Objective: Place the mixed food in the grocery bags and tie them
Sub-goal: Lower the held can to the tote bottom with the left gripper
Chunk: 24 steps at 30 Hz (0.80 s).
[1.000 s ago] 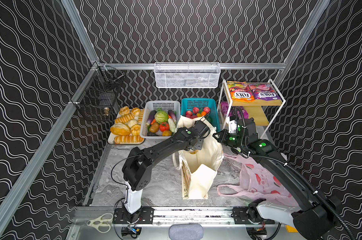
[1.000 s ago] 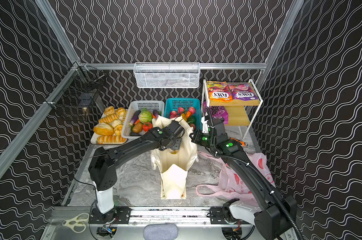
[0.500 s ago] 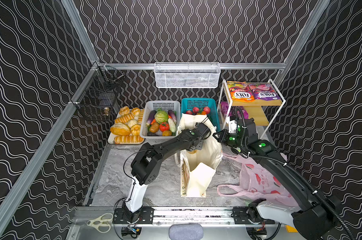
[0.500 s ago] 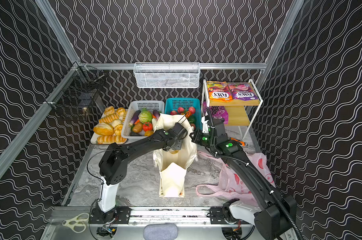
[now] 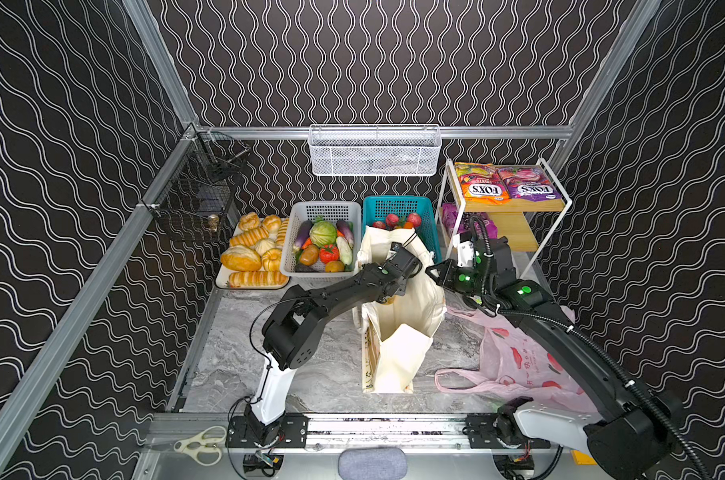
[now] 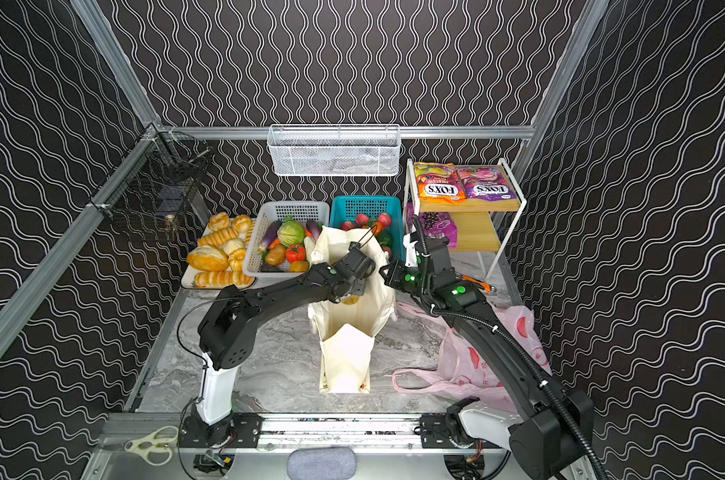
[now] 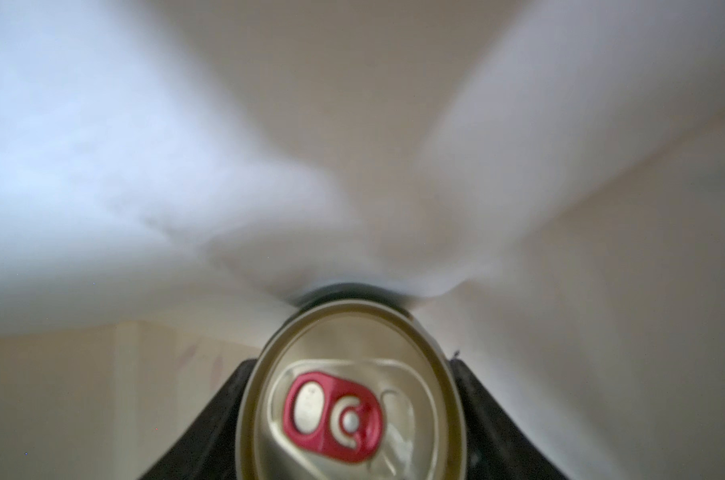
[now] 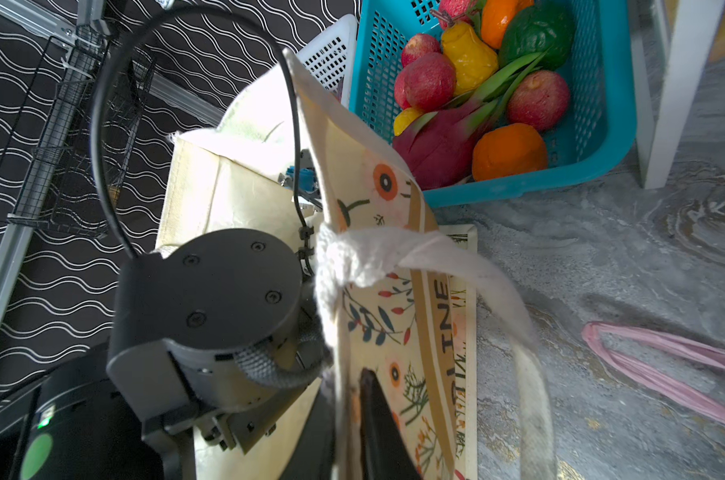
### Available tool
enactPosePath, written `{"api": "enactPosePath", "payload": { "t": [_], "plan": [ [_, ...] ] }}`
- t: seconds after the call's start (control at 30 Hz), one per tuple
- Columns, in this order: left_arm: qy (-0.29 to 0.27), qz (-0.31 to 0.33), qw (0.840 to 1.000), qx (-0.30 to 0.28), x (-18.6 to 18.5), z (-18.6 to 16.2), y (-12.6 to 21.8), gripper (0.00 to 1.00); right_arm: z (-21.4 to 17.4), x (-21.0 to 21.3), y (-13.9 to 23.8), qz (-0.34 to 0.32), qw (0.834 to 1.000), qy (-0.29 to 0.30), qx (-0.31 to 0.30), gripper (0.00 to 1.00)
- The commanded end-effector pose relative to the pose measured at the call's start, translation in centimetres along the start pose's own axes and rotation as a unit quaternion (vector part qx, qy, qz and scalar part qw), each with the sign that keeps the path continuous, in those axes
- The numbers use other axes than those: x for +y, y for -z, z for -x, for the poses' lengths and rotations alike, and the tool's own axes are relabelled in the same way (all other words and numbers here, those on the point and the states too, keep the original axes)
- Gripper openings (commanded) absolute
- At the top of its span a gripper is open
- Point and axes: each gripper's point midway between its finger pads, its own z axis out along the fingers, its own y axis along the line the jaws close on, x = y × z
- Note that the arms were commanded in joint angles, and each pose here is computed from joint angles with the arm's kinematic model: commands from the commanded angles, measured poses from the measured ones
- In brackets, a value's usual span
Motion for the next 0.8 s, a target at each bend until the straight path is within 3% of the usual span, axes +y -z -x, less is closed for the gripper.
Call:
{"api": "enactPosePath", "payload": {
  "t": [0.0, 0.13, 0.77],
  "plan": [
    [-0.028, 0.009, 0.997, 0.071, 0.9, -3.7, -1.2, 0.36, 0.2, -0.2, 0.1, -0.007, 1.0, -0.001, -0.006, 0.14],
    [-0.031, 0.002, 0.997, 0.076, 0.8, -3.7, -1.2, 0.39, 0.3, -0.5, 0.2, -0.016, 1.0, -0.001, -0.011, 0.17],
    [-0.028, -0.021, 0.998, 0.051, 0.4, -0.5, 1.9, 0.78, 0.6, -0.2, 0.5, -0.015, 1.0, 0.009, -0.014, 0.3]
  ]
}}
